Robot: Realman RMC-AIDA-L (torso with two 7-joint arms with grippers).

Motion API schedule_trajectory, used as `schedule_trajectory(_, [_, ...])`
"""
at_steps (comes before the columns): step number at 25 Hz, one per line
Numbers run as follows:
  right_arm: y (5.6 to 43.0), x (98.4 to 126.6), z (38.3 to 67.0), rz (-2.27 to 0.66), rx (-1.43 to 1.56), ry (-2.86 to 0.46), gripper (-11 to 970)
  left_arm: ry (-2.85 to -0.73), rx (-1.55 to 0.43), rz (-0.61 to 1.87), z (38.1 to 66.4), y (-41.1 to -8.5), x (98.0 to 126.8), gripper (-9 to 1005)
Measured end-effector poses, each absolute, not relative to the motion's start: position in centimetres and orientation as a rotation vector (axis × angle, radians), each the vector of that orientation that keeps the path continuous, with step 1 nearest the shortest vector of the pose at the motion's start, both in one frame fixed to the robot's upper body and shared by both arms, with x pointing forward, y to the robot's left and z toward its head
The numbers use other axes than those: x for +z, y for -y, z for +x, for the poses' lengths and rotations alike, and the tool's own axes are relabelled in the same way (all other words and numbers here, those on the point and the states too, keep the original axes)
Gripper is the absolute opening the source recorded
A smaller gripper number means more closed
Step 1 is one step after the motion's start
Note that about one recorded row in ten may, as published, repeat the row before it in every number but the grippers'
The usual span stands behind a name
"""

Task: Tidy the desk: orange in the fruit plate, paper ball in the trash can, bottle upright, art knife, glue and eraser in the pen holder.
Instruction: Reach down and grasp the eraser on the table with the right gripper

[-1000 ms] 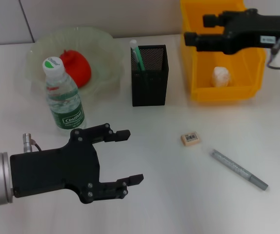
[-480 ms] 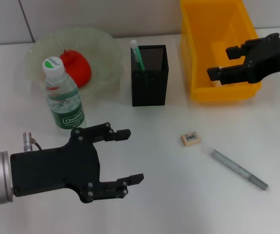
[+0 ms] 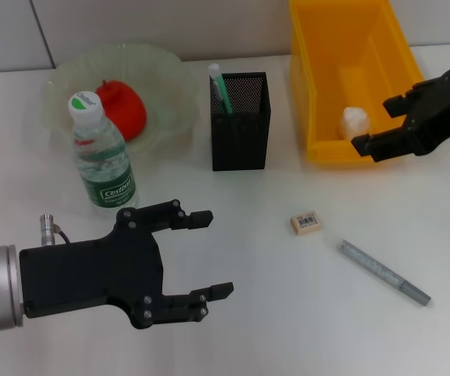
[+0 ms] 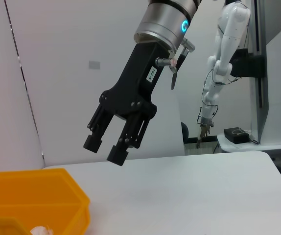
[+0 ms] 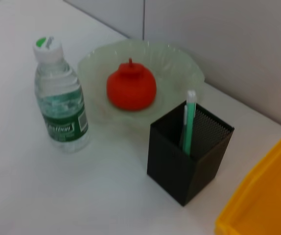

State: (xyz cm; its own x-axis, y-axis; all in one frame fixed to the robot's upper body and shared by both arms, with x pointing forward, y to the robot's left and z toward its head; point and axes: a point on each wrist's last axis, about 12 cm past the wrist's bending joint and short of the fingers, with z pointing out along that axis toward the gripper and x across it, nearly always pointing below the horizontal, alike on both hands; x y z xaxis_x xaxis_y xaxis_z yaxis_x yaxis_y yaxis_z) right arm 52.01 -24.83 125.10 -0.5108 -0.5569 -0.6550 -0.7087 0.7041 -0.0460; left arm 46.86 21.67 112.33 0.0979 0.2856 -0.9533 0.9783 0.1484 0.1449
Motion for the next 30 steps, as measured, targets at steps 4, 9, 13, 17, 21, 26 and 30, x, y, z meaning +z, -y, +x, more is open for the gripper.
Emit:
schedule_trajectory(4, [24.4,125.6,52.0,-0.995,0.272,-2.294,722,-1.389,-0.848,1.335,46.9,-21.7,112.3,785])
schedule_trajectory(9, [23.7,125.5,52.8,-1.036,0.241,-2.388,722,-1.388,-0.849,1.336,46.8,-21.6,112.3,785])
schedule_trajectory(13, [23.4,125.1,53.6,-1.047,0.260,-2.429,722,-1.385,-0.849,1.338,46.9,-21.6,112.3,785])
schedule_trajectory(17, [23.0,124.4,54.6,-1.061,0.261,-2.488,722,-1.385,-0.850,1.339,46.9,-21.5,112.3,785])
schedule_trajectory(21, [22.5,123.9,55.4,-1.082,0.265,-2.525,721,-1.385,-0.851,1.340,46.9,-21.5,112.3,785])
schedule_trajectory(26, [22.0,123.4,56.3,-1.106,0.206,-2.567,721,-1.385,-0.852,1.340,46.8,-21.5,112.2,785])
schedule_trajectory(30, [21.1,122.9,56.8,-1.147,0.185,-2.589,721,-1.378,-0.854,1.348,46.8,-21.4,112.0,785])
